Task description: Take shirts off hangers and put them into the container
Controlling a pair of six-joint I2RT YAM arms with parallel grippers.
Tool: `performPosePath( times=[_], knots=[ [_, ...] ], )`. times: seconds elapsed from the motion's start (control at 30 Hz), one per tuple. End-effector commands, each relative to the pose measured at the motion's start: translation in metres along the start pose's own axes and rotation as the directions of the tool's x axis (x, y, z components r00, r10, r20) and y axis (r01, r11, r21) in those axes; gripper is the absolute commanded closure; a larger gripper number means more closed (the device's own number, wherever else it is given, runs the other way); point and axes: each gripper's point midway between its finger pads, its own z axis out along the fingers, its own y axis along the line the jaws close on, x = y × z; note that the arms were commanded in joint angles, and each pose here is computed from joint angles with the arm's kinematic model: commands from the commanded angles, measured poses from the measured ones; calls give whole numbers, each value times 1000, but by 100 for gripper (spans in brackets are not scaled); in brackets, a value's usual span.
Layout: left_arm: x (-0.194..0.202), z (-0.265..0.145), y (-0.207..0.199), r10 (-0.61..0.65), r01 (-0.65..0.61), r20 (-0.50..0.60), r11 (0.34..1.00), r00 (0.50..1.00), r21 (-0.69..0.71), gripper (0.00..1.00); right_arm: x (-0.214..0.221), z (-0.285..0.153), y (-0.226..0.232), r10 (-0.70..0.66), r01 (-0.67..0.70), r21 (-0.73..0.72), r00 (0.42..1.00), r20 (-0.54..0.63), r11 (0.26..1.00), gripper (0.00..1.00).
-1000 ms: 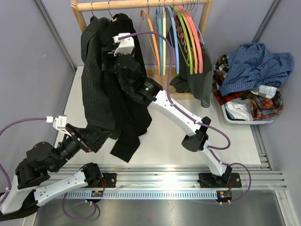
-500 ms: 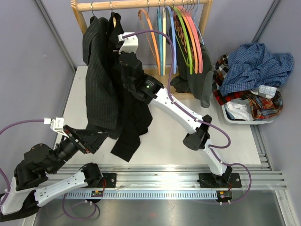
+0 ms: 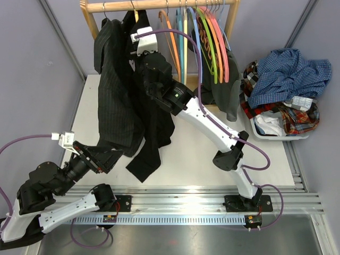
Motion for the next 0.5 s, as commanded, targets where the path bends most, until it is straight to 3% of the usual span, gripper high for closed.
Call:
performPosePath(
  times=[0.0, 0.17, 0.23, 0.33, 0.37, 0.47],
  knots=[
    [-7, 5, -9, -21, 20, 22, 1000, 1000, 21, 1, -146, -24, -61, 139, -151, 6, 923, 359, 988, 100],
    [-14, 2, -10, -23, 22, 43, 1000, 999, 17, 1, -155, -45, -84, 128, -150, 48, 942, 309, 987, 100],
    [-18, 3, -11, -12, 11, 53, 1000, 999, 17, 1, -131, -52, -70, 109, -116, 20, 967, 229, 993, 100],
    [-26, 7, -16, 21, -22, 65, 1000, 998, 11, 1, -132, -98, -75, 133, -128, -40, 979, 153, 991, 100],
    [-32, 11, -21, 46, -47, 71, 999, 996, 4, 1, -105, -104, -69, 92, -89, -37, 992, 81, 995, 100],
    [-44, 20, -31, 85, -85, 91, 996, 992, -1, 1, -84, -152, -62, 55, -54, -76, 998, 4, 996, 100]
  ],
)
